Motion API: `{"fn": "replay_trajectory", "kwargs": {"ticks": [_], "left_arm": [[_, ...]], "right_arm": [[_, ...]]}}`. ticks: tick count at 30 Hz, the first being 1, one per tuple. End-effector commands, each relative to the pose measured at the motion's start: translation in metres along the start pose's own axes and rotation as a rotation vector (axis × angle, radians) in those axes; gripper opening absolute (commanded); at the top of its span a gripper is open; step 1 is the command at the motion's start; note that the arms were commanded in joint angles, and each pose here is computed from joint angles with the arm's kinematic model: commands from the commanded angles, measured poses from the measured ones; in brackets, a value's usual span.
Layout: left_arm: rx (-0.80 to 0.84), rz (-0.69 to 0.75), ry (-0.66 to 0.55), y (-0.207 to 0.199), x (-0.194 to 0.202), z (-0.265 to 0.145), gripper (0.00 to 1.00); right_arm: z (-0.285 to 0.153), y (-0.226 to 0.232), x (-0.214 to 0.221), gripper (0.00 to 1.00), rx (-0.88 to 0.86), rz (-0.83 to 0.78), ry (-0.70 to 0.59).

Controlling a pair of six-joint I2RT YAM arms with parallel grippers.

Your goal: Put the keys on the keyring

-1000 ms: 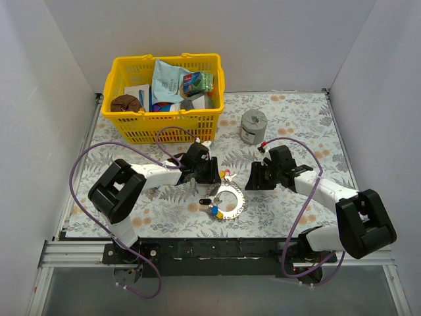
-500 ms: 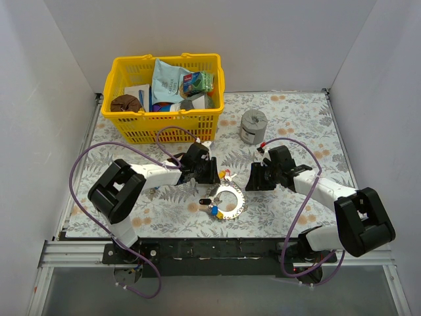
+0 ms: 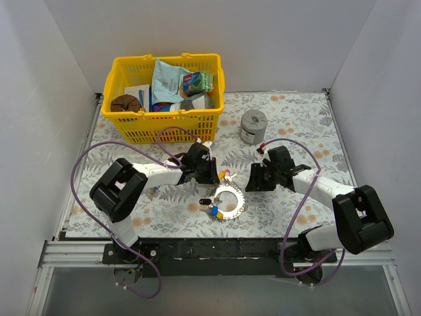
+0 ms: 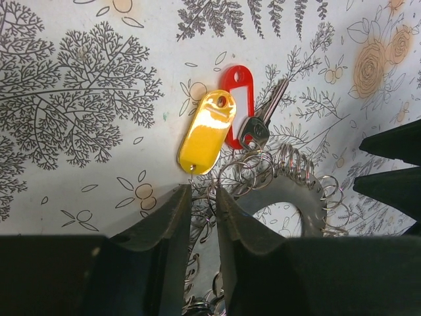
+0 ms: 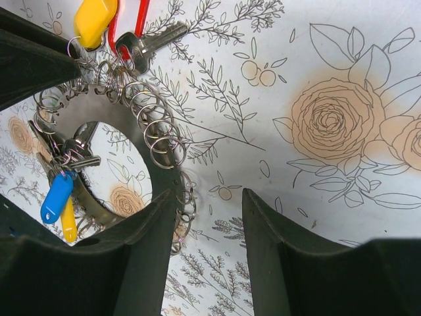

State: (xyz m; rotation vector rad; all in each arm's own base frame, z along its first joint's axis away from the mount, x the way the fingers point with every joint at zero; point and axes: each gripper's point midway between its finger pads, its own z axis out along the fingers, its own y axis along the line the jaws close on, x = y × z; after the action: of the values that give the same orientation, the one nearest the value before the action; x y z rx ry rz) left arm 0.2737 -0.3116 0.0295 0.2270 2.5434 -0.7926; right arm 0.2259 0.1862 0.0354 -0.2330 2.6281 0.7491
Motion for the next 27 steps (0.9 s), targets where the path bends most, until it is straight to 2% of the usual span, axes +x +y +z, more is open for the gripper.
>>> {"fn": "replay_trajectory", "kwargs": {"ticks": [1, 5, 9, 16, 27], "left_arm": [[0.037, 0.028, -0.031, -0.014, -0.015, -0.001, 0.19], [0.036, 0.03, -0.038, -0.015, -0.018, -0.001, 0.12], [0.033, 0.035, -0.052, -0.016, -0.022, -0.002, 0.01], [0.033, 0.062, -0.071, -0.019, -0.03, -0.002, 0.0], [0.137, 0.152, -0.109, -0.043, -0.047, -0.006, 0.0]], "right_arm": [[0.001, 0.005, -0.009, 0.53, -0.015, -0.031, -0.023], [0.001, 0.005, -0.009, 0.53, -0.016, -0.03, -0.023], [0.001, 0.005, -0.009, 0.52, -0.017, -0.031, -0.02], [-0.001, 0.007, -0.01, 0.52, -0.02, -0.036, -0.026], [-0.006, 0.007, -0.01, 0.53, -0.012, -0.041, -0.04]]}}
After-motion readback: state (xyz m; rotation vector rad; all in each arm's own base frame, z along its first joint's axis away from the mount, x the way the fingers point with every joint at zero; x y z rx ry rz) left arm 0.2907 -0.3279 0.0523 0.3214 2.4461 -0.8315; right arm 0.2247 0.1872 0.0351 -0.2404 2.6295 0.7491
